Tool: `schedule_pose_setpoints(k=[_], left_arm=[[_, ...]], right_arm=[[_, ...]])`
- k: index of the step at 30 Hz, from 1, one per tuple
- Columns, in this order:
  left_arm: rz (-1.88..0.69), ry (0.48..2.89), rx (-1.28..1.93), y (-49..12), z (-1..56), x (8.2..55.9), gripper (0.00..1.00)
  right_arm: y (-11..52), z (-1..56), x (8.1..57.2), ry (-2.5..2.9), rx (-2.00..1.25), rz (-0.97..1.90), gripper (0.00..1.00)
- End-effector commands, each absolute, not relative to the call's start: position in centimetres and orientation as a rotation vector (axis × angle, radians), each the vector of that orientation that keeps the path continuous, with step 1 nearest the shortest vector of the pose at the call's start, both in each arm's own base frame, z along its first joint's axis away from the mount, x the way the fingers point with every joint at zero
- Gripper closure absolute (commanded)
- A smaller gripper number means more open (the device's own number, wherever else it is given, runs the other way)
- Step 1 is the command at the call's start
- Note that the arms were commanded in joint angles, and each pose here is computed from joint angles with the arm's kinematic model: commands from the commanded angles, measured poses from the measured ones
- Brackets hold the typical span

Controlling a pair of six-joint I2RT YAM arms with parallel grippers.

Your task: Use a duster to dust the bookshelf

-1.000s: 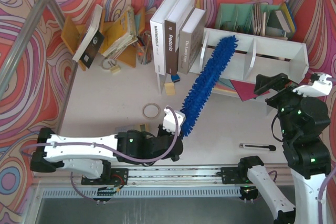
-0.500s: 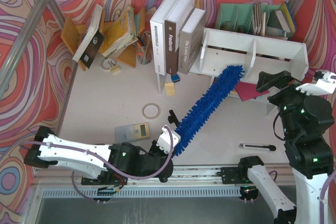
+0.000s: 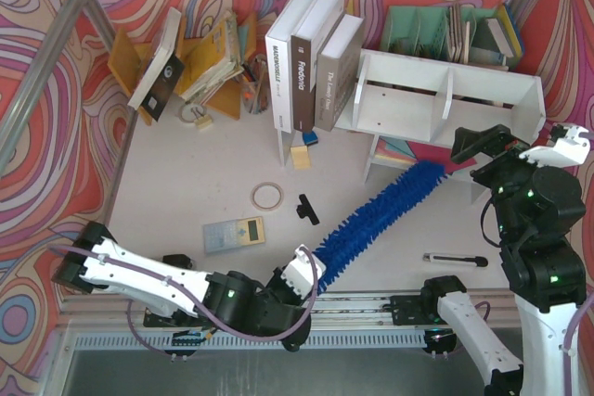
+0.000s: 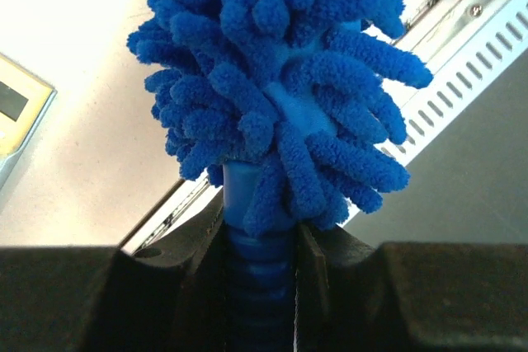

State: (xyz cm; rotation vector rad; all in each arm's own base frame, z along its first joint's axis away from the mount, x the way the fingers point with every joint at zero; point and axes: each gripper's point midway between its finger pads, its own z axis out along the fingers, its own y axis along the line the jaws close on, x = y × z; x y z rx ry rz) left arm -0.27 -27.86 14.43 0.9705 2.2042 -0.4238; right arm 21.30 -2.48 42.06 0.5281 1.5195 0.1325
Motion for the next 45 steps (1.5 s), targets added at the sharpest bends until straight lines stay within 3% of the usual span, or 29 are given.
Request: schedule_pose_setpoints(k=[1, 24, 45], left_arm=[[-0.434, 2.153, 0.922, -27.1, 15.2, 0.1, 1.00], [-0.366, 2.207, 0.935, -30.0, 12.2, 2.0, 1.00], [-0.319, 2.162, 0.690, -31.7, 14.7, 7.2, 1.00]], right_arm=[[-2.4, 41.8, 21.6, 1.525, 0.534, 0.141, 0.01], [-2.4, 41.3, 21.4, 1.528, 0.540, 0.140, 0.01], [-2.2, 40.5, 21.5, 1.544, 0.542, 0.150, 0.01]])
